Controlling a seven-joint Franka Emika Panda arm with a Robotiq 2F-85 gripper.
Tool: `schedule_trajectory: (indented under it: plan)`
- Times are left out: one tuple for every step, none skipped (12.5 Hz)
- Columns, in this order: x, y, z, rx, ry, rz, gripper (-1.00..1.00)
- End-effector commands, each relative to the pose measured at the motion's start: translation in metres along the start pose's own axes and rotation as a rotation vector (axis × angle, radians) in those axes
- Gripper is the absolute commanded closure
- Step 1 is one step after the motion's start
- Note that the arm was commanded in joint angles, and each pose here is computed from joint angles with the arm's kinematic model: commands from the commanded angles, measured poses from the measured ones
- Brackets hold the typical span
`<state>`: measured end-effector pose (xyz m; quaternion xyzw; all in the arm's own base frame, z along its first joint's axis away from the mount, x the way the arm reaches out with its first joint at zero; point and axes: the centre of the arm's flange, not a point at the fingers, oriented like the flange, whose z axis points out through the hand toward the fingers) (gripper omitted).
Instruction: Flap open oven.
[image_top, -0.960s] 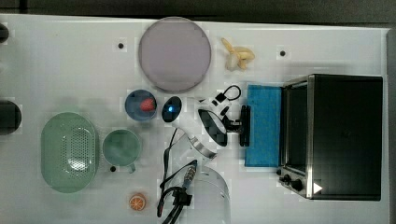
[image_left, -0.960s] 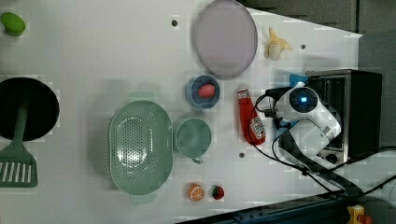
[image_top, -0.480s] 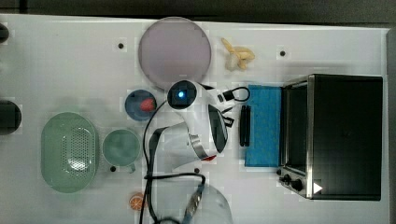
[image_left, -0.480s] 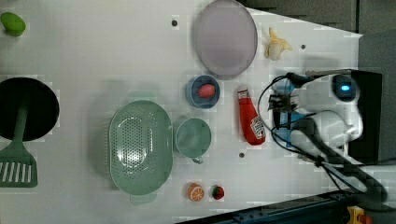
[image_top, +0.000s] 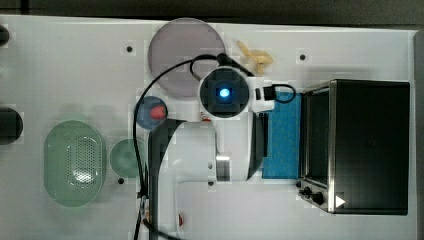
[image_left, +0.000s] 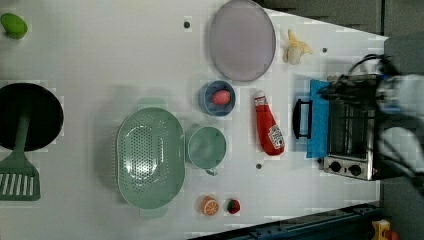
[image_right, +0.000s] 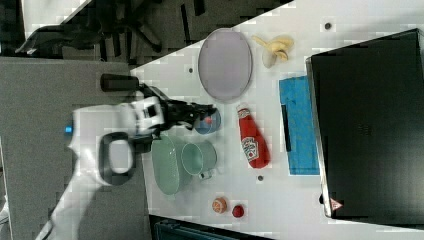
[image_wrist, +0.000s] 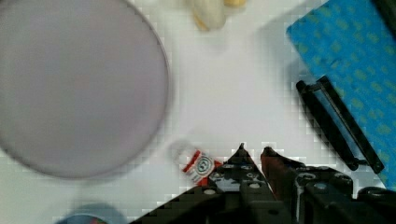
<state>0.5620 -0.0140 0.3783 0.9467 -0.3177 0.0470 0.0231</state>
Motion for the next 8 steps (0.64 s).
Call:
schedule_trajectory:
  plan:
    - [0.020, 0.023, -0.047, 0.029, -0.008, 0.129, 0.65]
    - [0.020, 0.027, -0.068, 0.028, -0.017, 0.158, 0.65]
    - [0.017, 0.031, -0.087, 0.022, -0.034, 0.193, 0.65]
    - [0.014, 0.034, -0.106, 0.020, -0.044, 0.221, 0.65]
    - [0.009, 0.036, -0.124, 0.024, -0.048, 0.235, 0.65]
    - [0.004, 0.041, -0.138, 0.022, -0.059, 0.235, 0.65]
    - [0.000, 0.047, -0.151, 0.020, -0.069, 0.236, 0.65]
    - [-0.003, 0.053, -0.163, 0.025, -0.071, 0.239, 0.65]
